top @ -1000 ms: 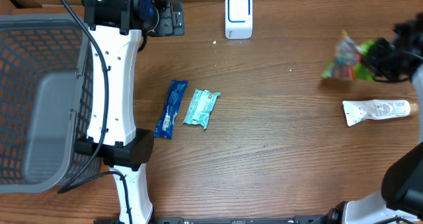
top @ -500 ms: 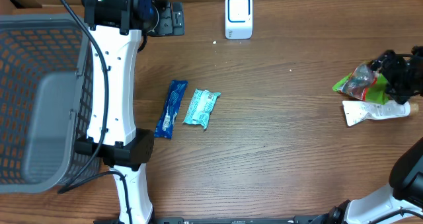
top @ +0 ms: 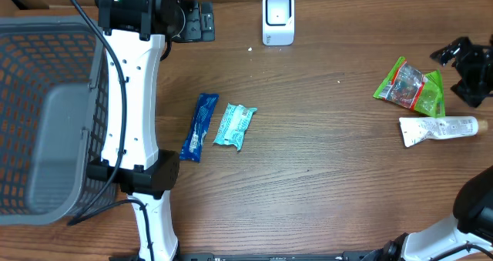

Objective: Scan the item barcode
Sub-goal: 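Move the snack bag right and drop it beside the tube, then reach the right gripper to the light-blue wipes pack and grasp it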

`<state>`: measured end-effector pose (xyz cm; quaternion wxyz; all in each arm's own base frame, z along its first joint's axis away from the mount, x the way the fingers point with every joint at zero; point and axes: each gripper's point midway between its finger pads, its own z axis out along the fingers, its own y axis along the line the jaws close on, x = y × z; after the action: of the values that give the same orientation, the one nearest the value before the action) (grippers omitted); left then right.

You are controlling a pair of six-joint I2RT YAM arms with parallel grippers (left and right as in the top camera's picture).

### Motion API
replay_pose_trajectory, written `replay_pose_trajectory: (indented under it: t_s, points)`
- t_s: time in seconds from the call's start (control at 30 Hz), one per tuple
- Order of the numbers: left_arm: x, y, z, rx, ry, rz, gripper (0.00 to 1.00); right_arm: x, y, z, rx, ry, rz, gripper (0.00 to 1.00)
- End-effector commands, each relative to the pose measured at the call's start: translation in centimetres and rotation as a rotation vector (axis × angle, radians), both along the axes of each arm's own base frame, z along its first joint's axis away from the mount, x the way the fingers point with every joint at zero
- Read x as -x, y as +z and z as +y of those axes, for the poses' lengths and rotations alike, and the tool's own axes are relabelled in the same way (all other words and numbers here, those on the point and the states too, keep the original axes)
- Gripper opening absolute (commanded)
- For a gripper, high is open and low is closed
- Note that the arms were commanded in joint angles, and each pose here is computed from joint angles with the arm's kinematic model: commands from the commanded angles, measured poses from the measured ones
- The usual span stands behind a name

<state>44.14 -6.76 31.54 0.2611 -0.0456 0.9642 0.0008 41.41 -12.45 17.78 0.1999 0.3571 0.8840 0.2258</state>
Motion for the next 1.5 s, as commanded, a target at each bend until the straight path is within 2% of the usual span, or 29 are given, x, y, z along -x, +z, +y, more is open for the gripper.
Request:
replay_pose_trajectory:
  t_s: [0.0,0.07,0.17,0.27,0.43,0.57,0.7,0.8,0.97,1.3,1.47]
  points:
    - [-0.2,-0.1,0.6,-0.011,0.016,-0.001,1.0,-1.6,3.6,2.8,-0.065,0.085,-0.122,1.0]
    - [-0.2,-0.1,0.6,-0.011,0.016,-0.001,1.0,-2.7,4.7,6.4,-0.148,0.186,-0.19,1.0]
    - [-0.2,-0.1,0.6,-0.011,0.016,-0.001,1.0,-3.6,4.8,10.2,-0.153,0.279,-0.217,1.0]
    - [-0.2,-0.1,0.6,-0.011,0.016,-0.001,1.0,-4.0,3.8,15.4,-0.175,0.354,-0.193,0.9]
    - [-0.2,-0.1,0.6,-0.011,0.016,-0.001,1.0,-3.0,-0.2,23.7,-0.157,0.308,-0.029,0.75]
    - [-0.2,-0.1,0.6,-0.011,0.016,-0.001,1.0,-1.7,-2.9,29.6,-0.11,0.276,0.017,0.77]
    - [-0.2,-0.1,0.6,-0.011,0.016,-0.001,1.0,-0.5,-4.6,34.9,-0.066,0.259,-0.005,0.78]
    - [-0.2,-0.1,0.6,-0.011,0.016,-0.001,1.0,0.5,-5.7,37.5,-0.049,0.256,-0.002,0.75]
    - [-0.2,-0.1,0.6,-0.011,0.016,-0.001,1.0,2.6,-8.9,42.6,-0.039,0.361,0.025,0.69]
    - [-0.2,-0.1,0.6,-0.011,0.016,-0.001,1.0,6.7,-14.3,46.1,-0.062,0.463,0.184,0.57]
    - [-0.2,-0.1,0.6,-0.011,0.016,-0.001,1.0,8.2,-15.5,47.0,-0.068,0.5,0.232,0.56]
